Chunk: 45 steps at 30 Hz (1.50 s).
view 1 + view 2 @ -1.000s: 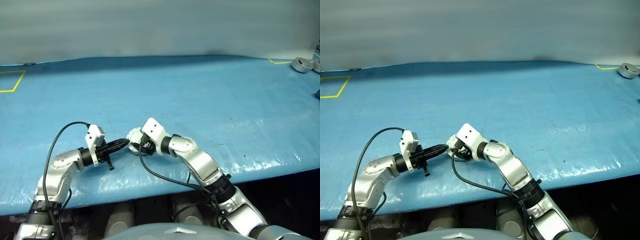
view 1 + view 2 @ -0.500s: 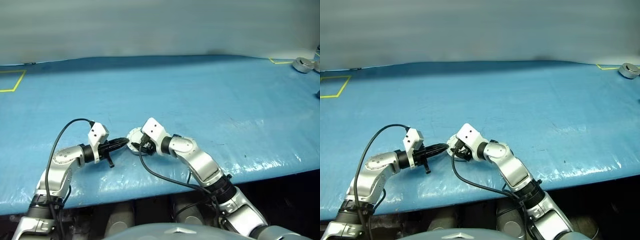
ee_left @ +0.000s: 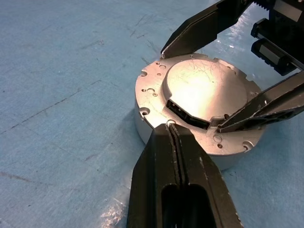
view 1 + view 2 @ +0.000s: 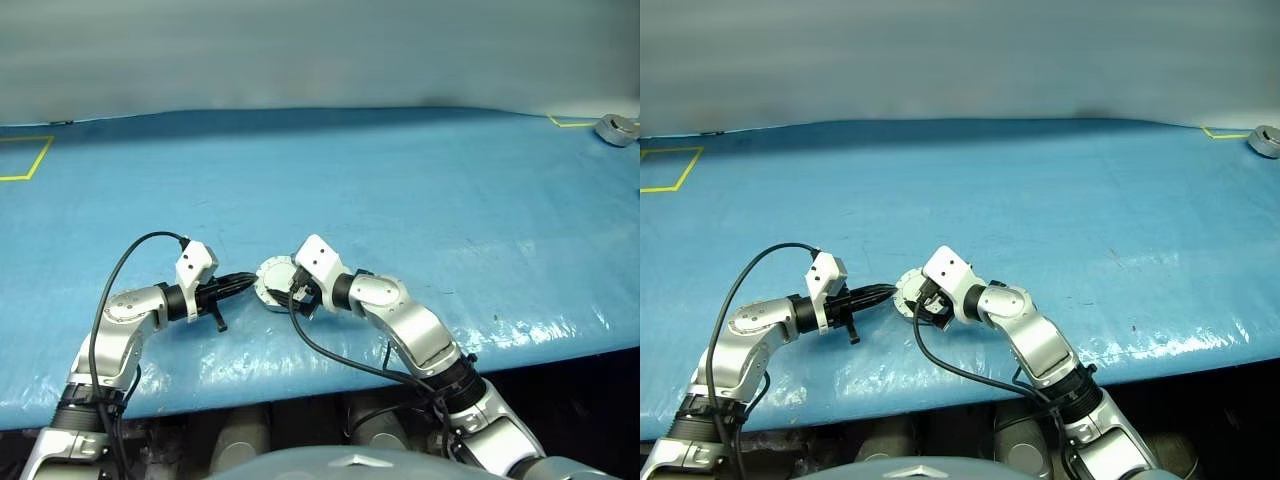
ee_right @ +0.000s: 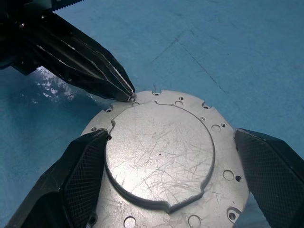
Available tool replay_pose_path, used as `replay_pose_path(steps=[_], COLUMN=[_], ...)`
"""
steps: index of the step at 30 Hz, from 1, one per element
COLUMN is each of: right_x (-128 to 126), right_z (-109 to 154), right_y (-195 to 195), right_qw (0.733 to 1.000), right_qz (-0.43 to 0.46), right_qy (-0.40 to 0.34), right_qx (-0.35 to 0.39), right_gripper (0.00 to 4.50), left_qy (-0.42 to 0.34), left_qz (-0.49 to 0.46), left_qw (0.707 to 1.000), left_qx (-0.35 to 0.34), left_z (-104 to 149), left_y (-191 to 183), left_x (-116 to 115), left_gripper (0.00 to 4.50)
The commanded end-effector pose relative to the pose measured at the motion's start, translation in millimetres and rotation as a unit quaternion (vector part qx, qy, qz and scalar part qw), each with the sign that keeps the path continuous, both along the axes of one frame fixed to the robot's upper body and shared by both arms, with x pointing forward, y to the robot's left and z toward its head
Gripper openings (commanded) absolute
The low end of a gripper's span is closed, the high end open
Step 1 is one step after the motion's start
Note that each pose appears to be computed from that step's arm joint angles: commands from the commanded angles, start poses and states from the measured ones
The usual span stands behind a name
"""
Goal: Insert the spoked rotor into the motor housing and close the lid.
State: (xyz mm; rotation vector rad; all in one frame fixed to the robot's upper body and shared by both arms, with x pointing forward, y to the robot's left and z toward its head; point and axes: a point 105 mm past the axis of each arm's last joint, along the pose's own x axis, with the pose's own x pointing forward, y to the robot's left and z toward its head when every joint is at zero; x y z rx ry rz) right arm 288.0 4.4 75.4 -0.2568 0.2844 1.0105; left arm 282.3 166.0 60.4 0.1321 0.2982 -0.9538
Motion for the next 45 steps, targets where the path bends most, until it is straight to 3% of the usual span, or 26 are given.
replay_pose_path(steps=[1, 11, 19, 27, 33, 39, 45], right_x=[-5, -6, -1, -18, -20, -21, -24], right_z=[24, 60, 27, 3, -10, -14, -20], right_y=[-2, -20, -59, -53, -46, -40, -36], right_qw=[0.997, 0.971, 0.933, 0.871, 0.836, 0.823, 0.822], right_qz=[0.009, -0.013, -0.118, -0.112, -0.119, -0.115, -0.116], right_qy=[0.011, 0.056, 0.203, 0.346, 0.402, 0.424, 0.433], right_qx=[0.072, 0.234, 0.271, 0.331, 0.354, 0.361, 0.35], right_gripper=[4.47, 4.47, 4.47, 4.47, 4.47, 4.47, 2.59], left_qy=[0.018, 0.019, 0.016, 0.013, 0.011, 0.011, 0.011], left_qz=[0.002, 0.003, 0.003, 0.005, 0.009, 0.013, 0.015], left_qw=[1.0, 1.0, 1.0, 1.0, 1.0, 1.0, 1.0], left_qx=[0.008, 0.005, 0.009, 0.011, 0.012, 0.015, 0.016], left_z=[-8, -9, -8, -9, -9, -9, -10], left_y=[3, 5, 6, 6, 7, 9, 10], left_x=[-2, -3, -3, -3, -4, -5, -5], left_gripper=[0.0, 0.0, 0.0, 0.0, 0.0, 0.0, 0.0])
